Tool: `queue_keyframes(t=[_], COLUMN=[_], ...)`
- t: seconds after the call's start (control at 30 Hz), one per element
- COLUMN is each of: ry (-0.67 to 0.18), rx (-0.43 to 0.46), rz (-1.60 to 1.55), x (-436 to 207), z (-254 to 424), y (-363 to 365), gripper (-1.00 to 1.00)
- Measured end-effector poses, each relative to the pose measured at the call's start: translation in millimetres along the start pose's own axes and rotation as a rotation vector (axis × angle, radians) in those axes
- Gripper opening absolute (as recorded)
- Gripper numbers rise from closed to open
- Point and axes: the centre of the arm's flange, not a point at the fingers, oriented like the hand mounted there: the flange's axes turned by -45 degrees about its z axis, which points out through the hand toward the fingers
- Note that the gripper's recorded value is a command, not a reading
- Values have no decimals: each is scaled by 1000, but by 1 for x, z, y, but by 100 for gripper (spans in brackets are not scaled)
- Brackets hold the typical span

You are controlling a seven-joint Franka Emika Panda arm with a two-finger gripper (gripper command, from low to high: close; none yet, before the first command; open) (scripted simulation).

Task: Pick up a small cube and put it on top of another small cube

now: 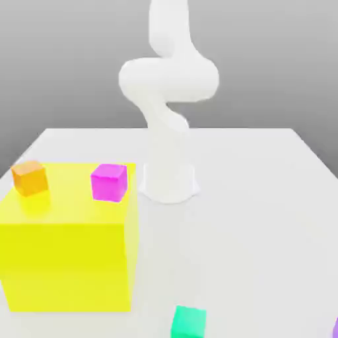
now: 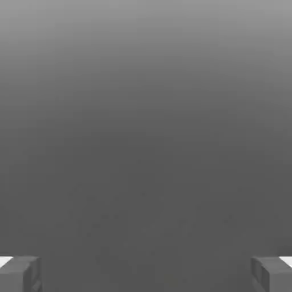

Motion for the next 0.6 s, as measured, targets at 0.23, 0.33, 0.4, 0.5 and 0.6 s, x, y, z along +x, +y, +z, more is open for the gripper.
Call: queue_keyframes(t=[0.23,0.33,0.4,0.5,0.6], ry=[-190,-270,-322,-401,-481], rx=[-40,-53,-60,-68,-73], rz=[41,58,69,87,105], x=[-16,-33,-48,-74,-106], z=[134,188,223,273,319], y=[-9,-12,-13,-16,-18], gripper=[0,0,0,0,0])
